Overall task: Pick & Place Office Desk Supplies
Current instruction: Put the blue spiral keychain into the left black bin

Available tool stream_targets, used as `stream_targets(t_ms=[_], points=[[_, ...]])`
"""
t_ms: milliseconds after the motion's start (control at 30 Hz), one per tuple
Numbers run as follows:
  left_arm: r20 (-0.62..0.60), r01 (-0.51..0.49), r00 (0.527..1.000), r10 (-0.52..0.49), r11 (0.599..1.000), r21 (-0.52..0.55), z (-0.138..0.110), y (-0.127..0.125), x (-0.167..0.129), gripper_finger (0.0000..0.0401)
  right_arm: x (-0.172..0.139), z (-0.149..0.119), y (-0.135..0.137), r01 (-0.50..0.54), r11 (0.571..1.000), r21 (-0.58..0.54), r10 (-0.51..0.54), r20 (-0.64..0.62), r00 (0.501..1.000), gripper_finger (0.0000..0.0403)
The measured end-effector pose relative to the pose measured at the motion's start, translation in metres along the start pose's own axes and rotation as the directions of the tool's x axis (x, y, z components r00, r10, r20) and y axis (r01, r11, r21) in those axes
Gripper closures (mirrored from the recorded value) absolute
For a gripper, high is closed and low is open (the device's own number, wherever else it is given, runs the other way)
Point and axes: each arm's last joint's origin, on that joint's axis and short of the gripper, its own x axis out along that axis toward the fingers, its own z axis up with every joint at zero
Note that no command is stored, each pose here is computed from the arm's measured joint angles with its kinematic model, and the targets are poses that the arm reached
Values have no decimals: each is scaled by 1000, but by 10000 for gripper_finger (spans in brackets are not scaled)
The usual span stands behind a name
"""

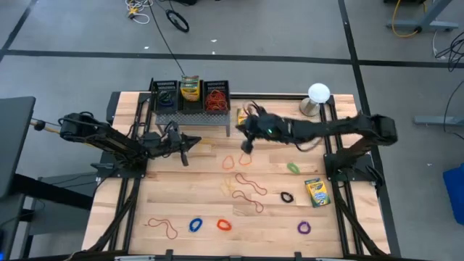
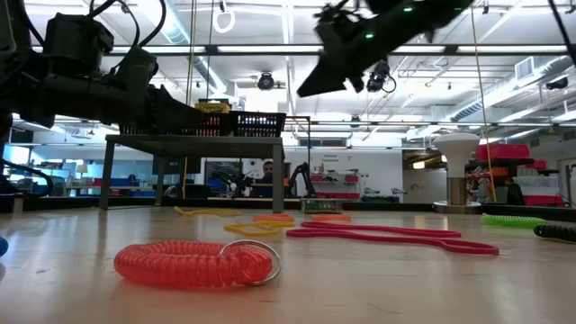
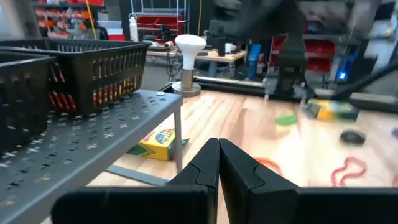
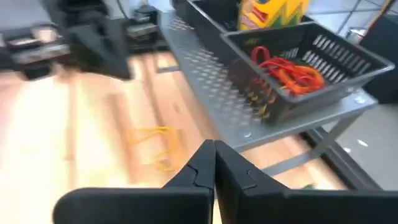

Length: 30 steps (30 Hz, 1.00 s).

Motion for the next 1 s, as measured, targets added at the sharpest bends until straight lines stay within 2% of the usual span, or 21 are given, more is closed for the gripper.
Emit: stream_targets(t_ms=[200,400,667,800,1000], points=[[-34,71,997,-72,997,-15,1,-4,7,389,-31,-42,35,-22,1000,-9,22,-11,1000,399],[-47,71,996,-71,997,2,2,-5,10,389,-53,-71,59,-64,998,-17,64,-23,998,393],[-17,98,995,-98,995,-28,5,-6,11,389,-68,-85,78,-147,987,-70,144,-40,989,392],[-19,153,988,-154,987,-45,5,-8,10,389,-71,-86,83,-166,983,-80,163,-42,986,392],[-34,177,983,-178,984,-31,4,-10,10,389,-71,-86,82,-164,983,-79,161,-42,986,392]])
